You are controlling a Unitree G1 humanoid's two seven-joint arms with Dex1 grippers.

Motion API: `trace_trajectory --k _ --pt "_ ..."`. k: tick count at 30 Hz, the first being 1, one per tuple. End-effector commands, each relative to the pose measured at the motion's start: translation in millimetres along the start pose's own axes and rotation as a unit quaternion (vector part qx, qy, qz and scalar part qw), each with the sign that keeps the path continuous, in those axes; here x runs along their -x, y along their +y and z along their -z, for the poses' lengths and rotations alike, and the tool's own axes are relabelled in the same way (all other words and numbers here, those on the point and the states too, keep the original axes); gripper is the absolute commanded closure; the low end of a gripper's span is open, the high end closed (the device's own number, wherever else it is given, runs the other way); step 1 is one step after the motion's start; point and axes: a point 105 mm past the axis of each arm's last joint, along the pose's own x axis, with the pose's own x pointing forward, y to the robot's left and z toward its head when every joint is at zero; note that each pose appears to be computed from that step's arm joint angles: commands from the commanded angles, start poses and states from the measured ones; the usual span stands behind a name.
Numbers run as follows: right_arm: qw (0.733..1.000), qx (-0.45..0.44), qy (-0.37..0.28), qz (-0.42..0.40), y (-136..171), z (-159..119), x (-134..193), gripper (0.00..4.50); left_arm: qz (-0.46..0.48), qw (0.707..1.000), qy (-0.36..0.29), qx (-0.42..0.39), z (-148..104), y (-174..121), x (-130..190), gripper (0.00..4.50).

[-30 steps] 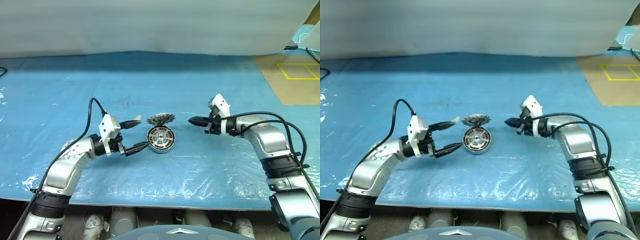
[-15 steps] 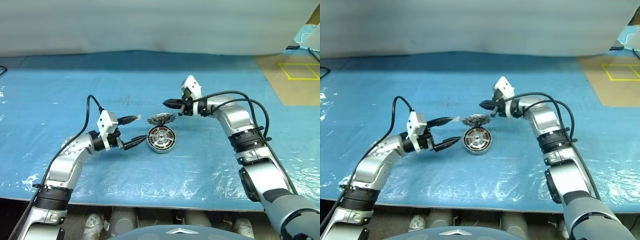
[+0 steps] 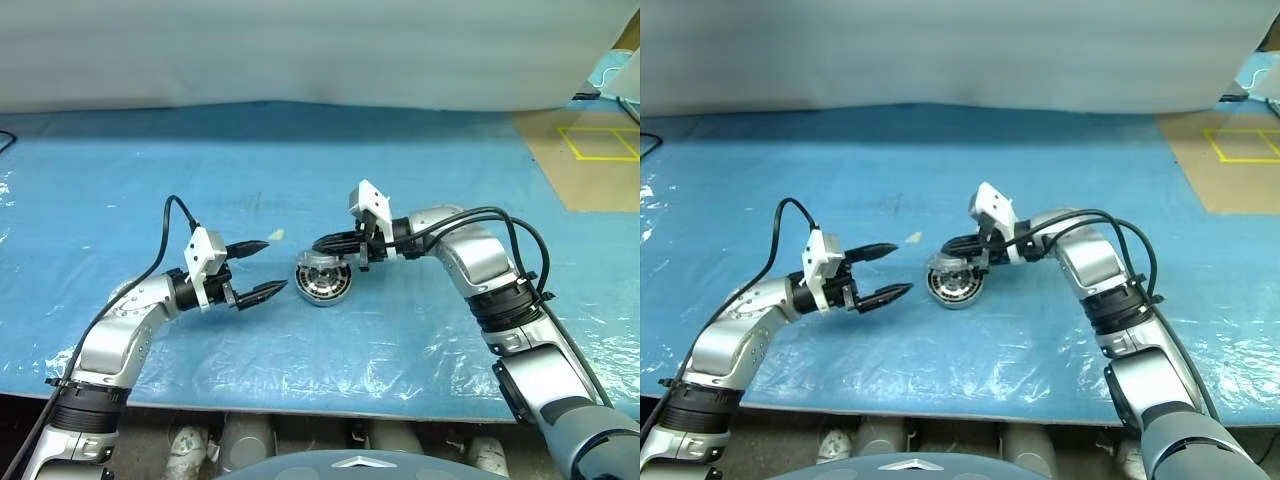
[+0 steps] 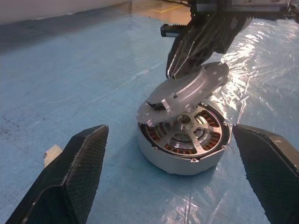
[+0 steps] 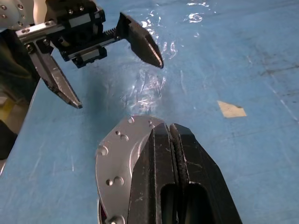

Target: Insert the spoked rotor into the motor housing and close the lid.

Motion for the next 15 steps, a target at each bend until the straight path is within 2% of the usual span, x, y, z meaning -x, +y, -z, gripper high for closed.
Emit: trace_trajectory --k 1,10,15 --pt "1.000 0.010 0.013 -0.002 6 8 -1 4.49 0.012 1.000 -0.010 -0.015 -9 -4 1 0.00" --pt "0.997 -0.032 0.066 0.020 7 59 -6 4.49 0.022 1.000 -0.006 -0.009 -8 -8 -1 0.00" --pt "0.998 -0.029 0.053 0.023 11 60 -6 4.49 0.026 1.000 -0.005 -0.007 -8 -12 -2 0.00"
